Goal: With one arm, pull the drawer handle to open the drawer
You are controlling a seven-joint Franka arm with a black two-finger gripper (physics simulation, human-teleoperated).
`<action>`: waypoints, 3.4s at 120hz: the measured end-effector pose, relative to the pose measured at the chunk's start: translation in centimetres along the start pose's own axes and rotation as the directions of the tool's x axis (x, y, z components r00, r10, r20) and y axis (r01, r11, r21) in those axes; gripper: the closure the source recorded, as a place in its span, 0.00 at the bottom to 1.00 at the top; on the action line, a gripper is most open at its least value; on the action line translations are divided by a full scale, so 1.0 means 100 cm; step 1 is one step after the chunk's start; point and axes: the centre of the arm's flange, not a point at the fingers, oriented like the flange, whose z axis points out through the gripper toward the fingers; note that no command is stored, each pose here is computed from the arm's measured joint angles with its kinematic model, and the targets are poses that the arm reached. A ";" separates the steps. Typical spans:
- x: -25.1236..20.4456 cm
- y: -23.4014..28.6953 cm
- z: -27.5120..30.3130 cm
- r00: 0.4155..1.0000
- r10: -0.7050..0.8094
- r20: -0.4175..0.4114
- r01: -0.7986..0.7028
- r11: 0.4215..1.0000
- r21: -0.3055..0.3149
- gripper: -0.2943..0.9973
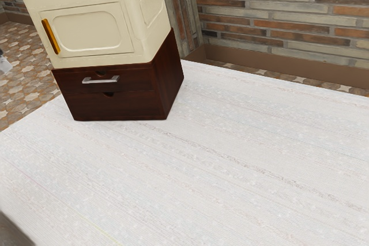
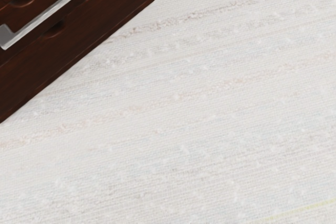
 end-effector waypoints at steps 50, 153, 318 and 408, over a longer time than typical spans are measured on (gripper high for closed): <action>0.032 -0.002 0.112 0.936 0.189 0.296 -0.202 0.979 0.016 0.23; 0.050 -0.090 0.195 0.783 0.417 0.461 -0.563 0.792 0.239 0.23; 0.106 -0.080 0.284 0.632 0.617 0.469 -0.765 0.594 0.249 0.23; 0.123 -0.063 0.317 0.630 0.656 0.415 -0.769 0.601 0.217 0.23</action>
